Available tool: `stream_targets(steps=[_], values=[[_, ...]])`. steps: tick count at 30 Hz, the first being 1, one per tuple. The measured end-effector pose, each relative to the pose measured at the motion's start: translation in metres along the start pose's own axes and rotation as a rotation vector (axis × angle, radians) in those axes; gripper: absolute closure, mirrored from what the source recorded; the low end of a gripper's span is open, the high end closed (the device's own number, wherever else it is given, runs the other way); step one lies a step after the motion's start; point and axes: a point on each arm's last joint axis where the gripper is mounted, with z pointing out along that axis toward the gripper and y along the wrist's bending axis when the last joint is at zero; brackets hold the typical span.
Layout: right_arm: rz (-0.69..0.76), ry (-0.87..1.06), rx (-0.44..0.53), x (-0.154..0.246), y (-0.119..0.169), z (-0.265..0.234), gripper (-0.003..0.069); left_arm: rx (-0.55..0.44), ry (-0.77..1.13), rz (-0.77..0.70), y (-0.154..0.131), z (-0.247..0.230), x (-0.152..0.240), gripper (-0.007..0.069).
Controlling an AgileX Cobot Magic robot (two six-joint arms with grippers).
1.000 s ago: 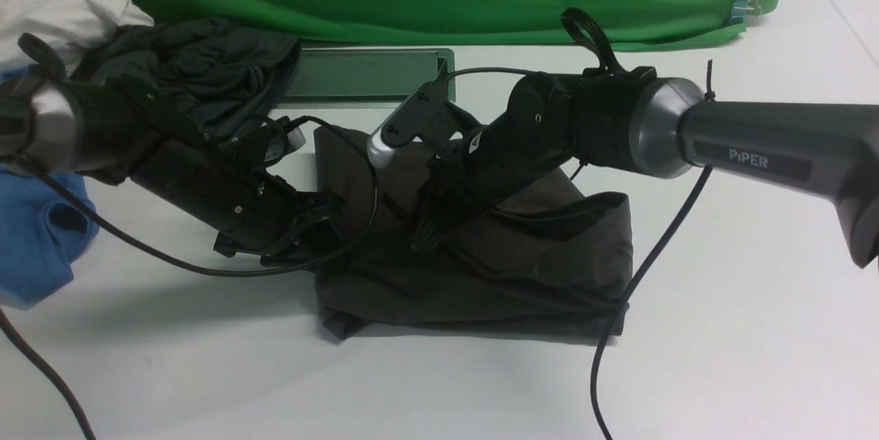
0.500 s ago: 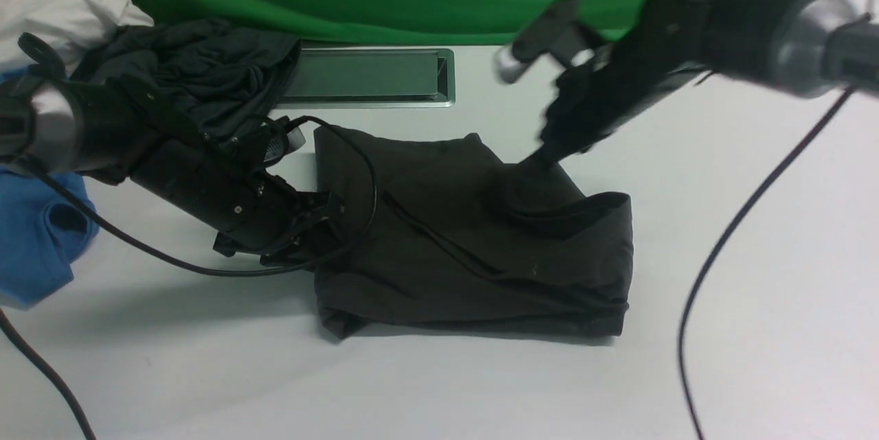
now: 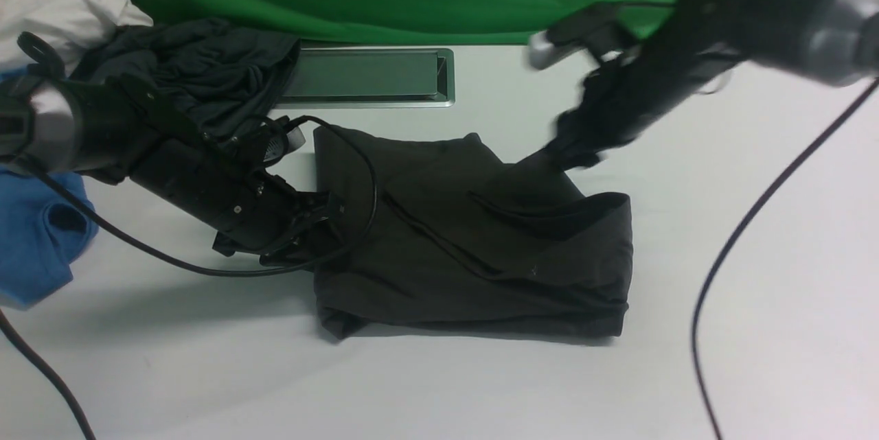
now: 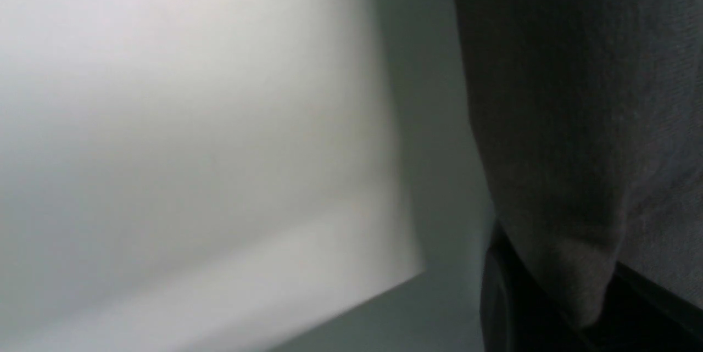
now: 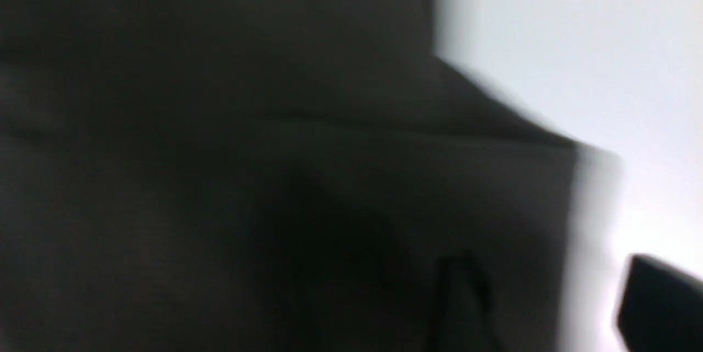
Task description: Fold a long-sleeved shirt on a white desktop.
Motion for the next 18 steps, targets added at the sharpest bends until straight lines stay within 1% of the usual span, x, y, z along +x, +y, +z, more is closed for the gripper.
stream_targets(steps=[1, 2, 3, 5, 6, 7, 11, 16, 18], values=[[-0.043, -0.001, -0.013, -0.004, 0.013, 0.003, 0.023, 0.0, 0.0, 0.0, 0.0, 0.0, 0.0, 0.0543], [-0.051, -0.002, -0.015, -0.004, 0.015, 0.003, 0.0228, 0.0, 0.0, 0.0, 0.0, 0.0, 0.0, 0.0543], [-0.109, -0.005, -0.016, -0.009, 0.031, 0.008, 0.0225, -0.002, -0.003, 0.0, 0.0, 0.0, 0.0, 0.0543], [-0.16, -0.006, 0.0, -0.011, 0.04, 0.014, 0.024, -0.003, -0.004, 0.0, 0.0, 0.0, 0.0, 0.0543], [-0.165, -0.007, 0.002, -0.011, 0.041, 0.015, 0.0242, -0.003, -0.004, 0.0, 0.0, 0.0, 0.0, 0.0543], [-0.18, -0.001, 0.017, -0.011, 0.041, 0.021, 0.0264, -0.003, -0.004, 0.0, 0.0, 0.0, 0.0, 0.0543], [-0.18, 0.001, 0.034, -0.009, 0.037, 0.028, 0.03, -0.003, -0.004, 0.001, 0.0, 0.0, 0.0, 0.0543], [-0.178, 0.021, 0.033, -0.005, 0.035, 0.04, 0.0335, -0.005, -0.006, 0.001, 0.0, 0.0, -0.001, 0.0543], [-0.175, 0.03, 0.03, -0.004, 0.035, 0.044, 0.0381, -0.005, -0.006, 0.001, 0.0, 0.0, -0.001, 0.0543]])
